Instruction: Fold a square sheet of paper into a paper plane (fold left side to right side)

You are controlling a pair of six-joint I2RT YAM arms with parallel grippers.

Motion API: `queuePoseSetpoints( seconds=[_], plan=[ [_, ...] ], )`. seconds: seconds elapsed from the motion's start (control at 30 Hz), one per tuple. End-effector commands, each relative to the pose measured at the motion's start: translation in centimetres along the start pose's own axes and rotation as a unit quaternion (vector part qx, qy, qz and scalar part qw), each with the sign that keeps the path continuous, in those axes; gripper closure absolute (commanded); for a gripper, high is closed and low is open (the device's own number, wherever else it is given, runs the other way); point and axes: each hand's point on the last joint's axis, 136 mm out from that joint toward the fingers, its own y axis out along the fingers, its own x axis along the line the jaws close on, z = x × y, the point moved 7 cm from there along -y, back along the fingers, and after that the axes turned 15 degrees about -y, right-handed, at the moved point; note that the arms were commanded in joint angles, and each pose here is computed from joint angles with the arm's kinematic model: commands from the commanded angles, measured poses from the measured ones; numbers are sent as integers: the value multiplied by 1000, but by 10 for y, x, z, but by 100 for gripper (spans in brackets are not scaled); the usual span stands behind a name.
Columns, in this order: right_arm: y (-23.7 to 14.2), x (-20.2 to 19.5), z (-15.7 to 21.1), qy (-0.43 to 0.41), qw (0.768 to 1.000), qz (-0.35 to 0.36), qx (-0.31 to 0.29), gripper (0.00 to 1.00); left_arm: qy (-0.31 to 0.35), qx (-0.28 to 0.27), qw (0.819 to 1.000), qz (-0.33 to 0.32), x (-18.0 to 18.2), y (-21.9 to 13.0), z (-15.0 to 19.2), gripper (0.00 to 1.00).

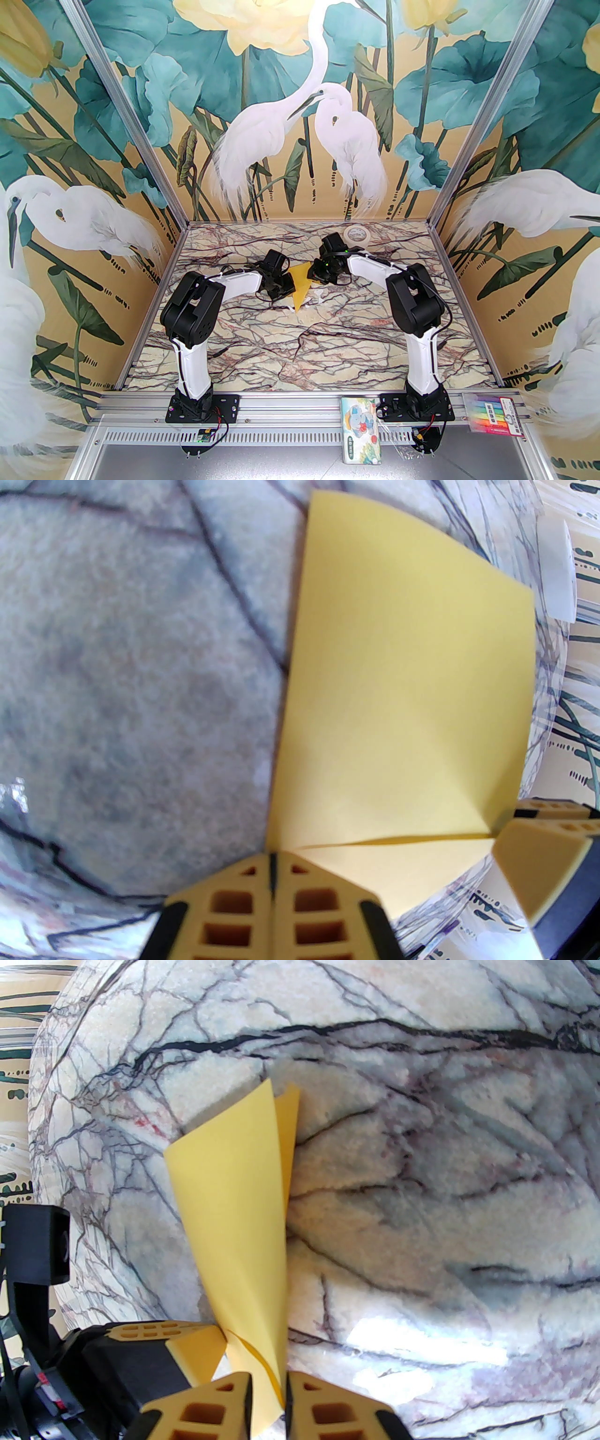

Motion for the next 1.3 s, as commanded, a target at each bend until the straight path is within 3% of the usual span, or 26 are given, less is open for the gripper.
queuePoseSetpoints(
  seconds=[0.0,0.17,0.67,1.27],
  plan=[
    [-19,15,-11,-16,999,-14,-24,88,-2,11,997,-70,28,18,7,100],
    [-12,20,-11,-17,999,-29,-15,90,0,13,997,-70,27,19,8,100],
    [13,36,-11,-18,997,-69,-1,78,6,20,997,-70,25,22,11,100],
    [32,35,-17,-14,997,-74,7,76,11,19,998,-55,19,17,11,100]
  ],
)
